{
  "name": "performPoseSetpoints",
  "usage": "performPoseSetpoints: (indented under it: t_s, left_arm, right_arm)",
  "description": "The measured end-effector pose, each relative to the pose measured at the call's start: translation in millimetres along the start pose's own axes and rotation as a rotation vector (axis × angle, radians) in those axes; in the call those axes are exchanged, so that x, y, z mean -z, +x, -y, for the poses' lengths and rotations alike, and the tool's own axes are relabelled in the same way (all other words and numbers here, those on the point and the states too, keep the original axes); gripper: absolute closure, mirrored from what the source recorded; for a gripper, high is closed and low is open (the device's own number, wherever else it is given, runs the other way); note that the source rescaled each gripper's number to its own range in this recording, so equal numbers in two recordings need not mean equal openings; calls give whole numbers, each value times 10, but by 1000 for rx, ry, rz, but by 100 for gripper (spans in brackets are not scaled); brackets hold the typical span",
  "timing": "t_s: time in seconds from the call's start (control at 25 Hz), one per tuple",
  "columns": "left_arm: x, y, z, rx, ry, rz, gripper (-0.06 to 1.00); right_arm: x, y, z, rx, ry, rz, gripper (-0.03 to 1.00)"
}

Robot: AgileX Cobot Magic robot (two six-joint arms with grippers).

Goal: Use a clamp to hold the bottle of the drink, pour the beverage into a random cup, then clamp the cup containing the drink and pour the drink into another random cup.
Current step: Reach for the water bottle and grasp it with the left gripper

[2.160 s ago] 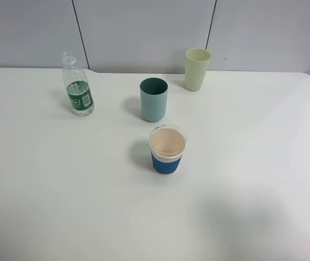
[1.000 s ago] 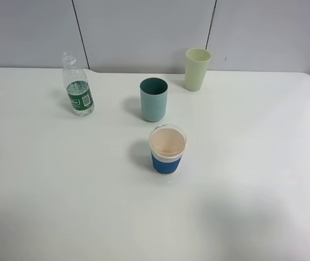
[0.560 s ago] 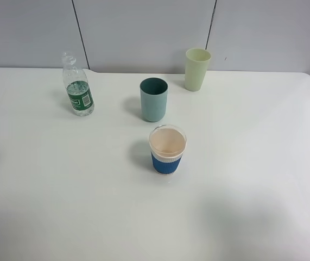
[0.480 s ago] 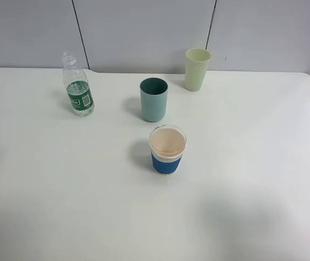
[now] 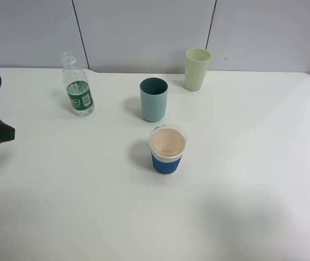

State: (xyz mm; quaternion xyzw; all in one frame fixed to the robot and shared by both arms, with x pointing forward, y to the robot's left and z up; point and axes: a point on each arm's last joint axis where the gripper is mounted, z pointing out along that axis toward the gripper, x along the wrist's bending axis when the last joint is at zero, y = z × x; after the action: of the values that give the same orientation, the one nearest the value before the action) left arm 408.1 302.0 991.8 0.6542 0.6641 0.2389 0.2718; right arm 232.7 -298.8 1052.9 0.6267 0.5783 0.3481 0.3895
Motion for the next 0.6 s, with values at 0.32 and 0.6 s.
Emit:
performPoseSetpoints:
  t_s: [0.32,0.6]
  left_arm:
    - [-310,-111,-69,63,-24,35,-6]
    - [-562,-105,-95,71,-51,7,-6]
  right_arm:
    - [0,0,0,0,0,0,-3]
    - [0,0,0,0,0,0,-3]
